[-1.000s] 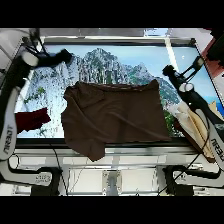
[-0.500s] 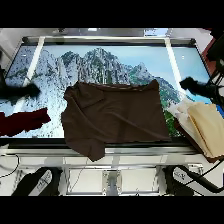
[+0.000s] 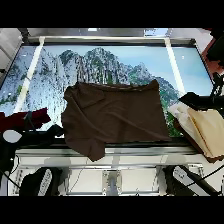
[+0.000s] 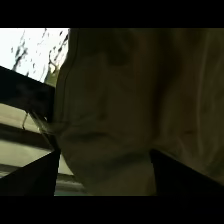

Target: Fold the shirts.

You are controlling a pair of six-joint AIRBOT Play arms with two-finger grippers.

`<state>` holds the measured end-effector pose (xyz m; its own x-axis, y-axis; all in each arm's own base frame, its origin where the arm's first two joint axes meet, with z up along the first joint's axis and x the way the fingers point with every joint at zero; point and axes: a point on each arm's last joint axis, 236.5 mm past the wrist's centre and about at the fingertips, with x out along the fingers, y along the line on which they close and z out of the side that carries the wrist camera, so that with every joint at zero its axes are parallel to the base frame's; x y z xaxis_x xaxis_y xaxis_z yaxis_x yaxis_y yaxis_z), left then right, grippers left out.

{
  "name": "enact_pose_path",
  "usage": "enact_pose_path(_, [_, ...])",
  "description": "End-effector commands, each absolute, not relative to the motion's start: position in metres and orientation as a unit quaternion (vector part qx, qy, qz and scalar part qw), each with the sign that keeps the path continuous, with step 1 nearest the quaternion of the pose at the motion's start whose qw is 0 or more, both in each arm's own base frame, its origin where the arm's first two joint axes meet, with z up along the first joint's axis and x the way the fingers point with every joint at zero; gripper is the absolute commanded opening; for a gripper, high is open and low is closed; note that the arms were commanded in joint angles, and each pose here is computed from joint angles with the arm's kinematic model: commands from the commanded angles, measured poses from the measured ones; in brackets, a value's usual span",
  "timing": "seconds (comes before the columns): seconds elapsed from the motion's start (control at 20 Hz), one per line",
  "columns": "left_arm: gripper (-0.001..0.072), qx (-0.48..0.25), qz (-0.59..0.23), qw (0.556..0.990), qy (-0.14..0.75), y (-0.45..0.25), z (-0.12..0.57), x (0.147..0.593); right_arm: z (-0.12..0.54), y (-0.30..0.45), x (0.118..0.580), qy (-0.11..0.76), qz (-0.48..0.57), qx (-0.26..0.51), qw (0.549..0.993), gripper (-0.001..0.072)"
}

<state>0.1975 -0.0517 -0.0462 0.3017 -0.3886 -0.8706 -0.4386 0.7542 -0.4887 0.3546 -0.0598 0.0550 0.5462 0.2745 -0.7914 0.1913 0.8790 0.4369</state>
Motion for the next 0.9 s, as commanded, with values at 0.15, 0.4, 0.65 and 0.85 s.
enact_pose_path(0.15, [0.0643, -0.365, 0.020, 0.657, 0.659, -0.065, -0.079, 0.164, 0.073, -0.046, 0.351, 0.461, 0.045, 0.256, 0.848, 0.0429])
enact_pose_path(0.4, [0.0643, -0.393, 0.016, 0.645, 0.655, -0.069, -0.093, 0.182, 0.081, -0.035, 0.354, 0.451, 0.065, 0.280, 0.845, 0.0428])
enact_pose_path(0.65, [0.0517, -0.427, -0.004, 0.627, 0.651, -0.082, -0.102, 0.196, 0.083, -0.028, 0.351, 0.454, 0.077, 0.288, 0.839, 0.0428])
enact_pose_path(0.85, [0.0159, -0.422, -0.025, 0.636, 0.646, -0.085, -0.101, 0.200, 0.084, -0.025, 0.348, 0.458, 0.082, 0.288, 0.837, 0.0428])
